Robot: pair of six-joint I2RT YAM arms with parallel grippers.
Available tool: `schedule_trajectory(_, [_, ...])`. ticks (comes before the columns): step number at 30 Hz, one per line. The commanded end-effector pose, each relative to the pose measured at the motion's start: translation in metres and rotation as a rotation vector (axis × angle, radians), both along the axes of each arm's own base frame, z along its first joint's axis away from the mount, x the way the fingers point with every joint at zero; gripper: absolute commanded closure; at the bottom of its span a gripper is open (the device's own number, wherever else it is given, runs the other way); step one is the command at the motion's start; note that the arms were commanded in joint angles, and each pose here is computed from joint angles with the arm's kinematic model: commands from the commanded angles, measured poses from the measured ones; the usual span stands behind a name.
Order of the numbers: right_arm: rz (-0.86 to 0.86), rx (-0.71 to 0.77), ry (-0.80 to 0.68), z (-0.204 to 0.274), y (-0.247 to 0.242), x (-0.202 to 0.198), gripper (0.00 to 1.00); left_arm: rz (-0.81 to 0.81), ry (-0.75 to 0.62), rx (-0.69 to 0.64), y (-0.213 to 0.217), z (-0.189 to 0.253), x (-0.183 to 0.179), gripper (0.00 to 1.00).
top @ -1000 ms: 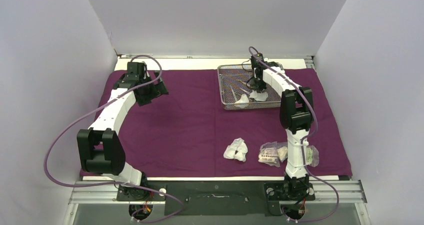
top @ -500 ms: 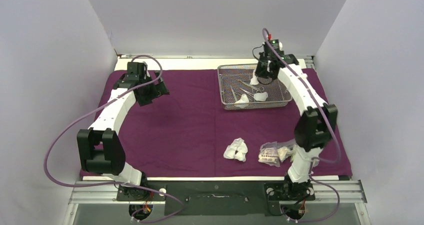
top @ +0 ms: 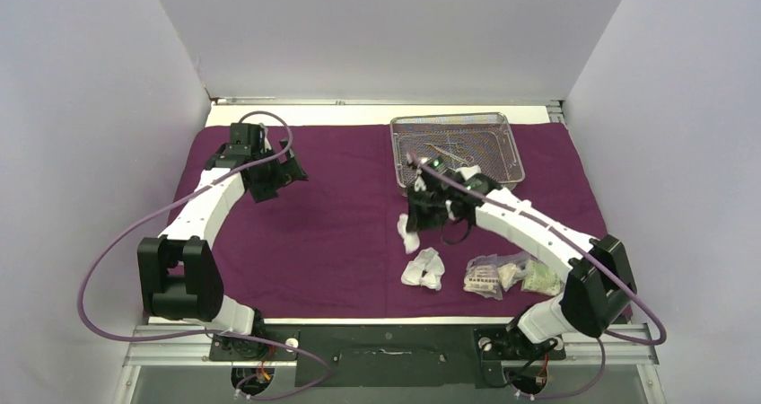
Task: Open and lay out the surgical kit
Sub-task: Place the medical item in the surgical kit.
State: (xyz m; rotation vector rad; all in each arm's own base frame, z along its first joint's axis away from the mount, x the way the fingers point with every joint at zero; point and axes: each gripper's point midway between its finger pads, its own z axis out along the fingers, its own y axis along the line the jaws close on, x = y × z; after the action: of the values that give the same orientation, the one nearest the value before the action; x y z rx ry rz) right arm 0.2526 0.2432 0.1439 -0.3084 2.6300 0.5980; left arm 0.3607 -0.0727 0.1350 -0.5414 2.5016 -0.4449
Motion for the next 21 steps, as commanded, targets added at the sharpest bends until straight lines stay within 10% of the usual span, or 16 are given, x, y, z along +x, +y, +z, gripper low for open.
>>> schedule_trajectory(1, [0.056,0.023,-0.032,-0.004,0.026,-0.032,0.95,-0.006,-0.09,-0.03,-0.005,0.02,0.004,0.04])
schedule_trajectory(15, [0.169,-0.275,0.061,-0.093,0.037,-0.059,0.94,-0.014,-0.085,-0.033,-0.007,0.02,0.004,0.04])
schedule_trajectory(21, [0.161,-0.301,0.028,-0.077,0.037,-0.05,0.71,-0.015,-0.078,-0.03,-0.006,0.018,0.006,0.04])
